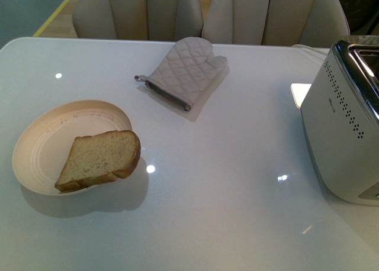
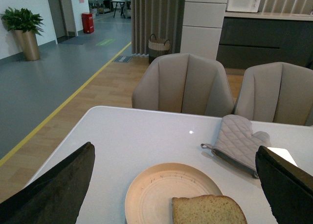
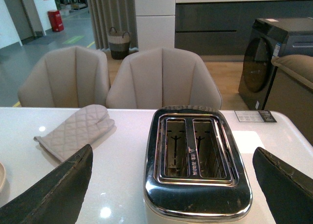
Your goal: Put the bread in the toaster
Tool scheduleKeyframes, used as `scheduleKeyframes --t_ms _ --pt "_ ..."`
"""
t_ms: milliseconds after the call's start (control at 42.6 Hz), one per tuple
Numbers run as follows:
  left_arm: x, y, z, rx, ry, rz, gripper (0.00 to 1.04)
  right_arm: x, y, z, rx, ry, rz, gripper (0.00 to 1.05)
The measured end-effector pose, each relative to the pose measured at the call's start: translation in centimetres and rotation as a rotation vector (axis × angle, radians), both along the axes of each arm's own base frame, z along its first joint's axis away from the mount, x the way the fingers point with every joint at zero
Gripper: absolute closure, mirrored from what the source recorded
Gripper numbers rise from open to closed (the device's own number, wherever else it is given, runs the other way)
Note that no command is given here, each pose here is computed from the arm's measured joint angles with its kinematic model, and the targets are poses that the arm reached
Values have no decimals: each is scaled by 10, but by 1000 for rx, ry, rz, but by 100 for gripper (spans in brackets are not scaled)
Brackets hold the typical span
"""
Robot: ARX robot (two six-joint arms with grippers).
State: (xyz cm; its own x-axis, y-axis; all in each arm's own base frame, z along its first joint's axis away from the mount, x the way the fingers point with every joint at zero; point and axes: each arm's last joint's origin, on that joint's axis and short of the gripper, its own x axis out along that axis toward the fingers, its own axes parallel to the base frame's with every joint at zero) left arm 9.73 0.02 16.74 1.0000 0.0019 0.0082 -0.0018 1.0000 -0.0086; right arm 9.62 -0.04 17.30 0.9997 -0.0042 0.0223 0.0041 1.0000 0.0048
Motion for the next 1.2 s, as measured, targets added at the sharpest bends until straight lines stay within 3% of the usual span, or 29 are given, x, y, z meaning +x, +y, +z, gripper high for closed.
scheduleKeyframes --t_ms 940,1081,1198 --pt "0 0 0 -5 8 -2 7 0 0 0 0 0 0 9" --pt "5 -1 1 -260 333 -23 7 0 0 0 0 0 1 9" --pt "19 2 11 -441 389 -28 7 0 0 0 0 0 0 9"
